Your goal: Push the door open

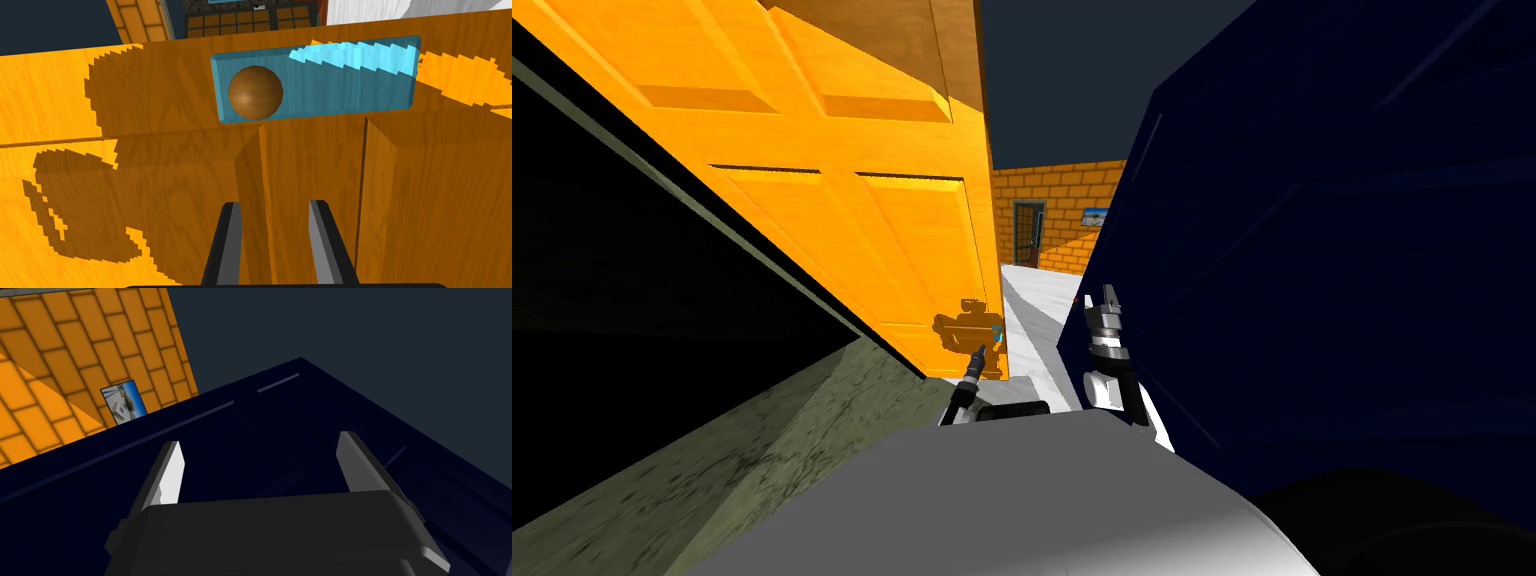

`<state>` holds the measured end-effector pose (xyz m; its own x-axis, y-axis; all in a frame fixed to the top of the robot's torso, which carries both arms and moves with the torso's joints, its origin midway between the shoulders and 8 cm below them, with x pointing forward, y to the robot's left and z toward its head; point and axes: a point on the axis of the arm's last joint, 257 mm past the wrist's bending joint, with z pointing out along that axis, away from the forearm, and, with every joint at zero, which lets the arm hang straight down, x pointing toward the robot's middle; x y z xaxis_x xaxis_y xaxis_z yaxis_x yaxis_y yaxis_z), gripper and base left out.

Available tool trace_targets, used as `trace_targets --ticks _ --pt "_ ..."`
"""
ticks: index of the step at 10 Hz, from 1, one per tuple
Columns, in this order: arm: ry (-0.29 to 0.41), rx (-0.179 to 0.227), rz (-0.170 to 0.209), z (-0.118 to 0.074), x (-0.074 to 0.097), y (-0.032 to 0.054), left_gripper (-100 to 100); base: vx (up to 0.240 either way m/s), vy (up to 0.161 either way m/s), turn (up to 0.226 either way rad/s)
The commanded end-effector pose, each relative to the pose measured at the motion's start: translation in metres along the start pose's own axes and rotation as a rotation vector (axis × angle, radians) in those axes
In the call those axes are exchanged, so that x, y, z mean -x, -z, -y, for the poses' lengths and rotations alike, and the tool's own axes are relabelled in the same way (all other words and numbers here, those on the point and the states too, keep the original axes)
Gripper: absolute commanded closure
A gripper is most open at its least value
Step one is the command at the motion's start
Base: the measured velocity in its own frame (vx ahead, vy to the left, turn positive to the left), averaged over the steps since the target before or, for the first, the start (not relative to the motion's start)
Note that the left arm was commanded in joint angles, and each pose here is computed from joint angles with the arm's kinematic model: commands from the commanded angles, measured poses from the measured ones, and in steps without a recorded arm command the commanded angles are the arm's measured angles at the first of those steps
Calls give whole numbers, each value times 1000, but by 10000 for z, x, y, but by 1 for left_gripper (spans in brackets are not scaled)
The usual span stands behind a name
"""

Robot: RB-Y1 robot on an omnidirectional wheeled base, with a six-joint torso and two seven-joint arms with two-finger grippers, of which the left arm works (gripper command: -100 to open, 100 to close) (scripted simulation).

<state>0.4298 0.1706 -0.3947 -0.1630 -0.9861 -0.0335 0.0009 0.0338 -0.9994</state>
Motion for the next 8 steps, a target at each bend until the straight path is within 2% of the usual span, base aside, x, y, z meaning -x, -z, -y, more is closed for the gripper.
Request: trace_targets --ticks 1,3,4,8 --pt "11 -1 -1 12 -44 2 -100 -284 -59 45" --pt "31 -4 -1 34 -126 -4 -100 -249 -56 47" --pt "25 -3 -1 25 -98 -3 -100 -99 -20 5" --pt "14 -6 6 18 -32 15 -100 152 -26 -19"
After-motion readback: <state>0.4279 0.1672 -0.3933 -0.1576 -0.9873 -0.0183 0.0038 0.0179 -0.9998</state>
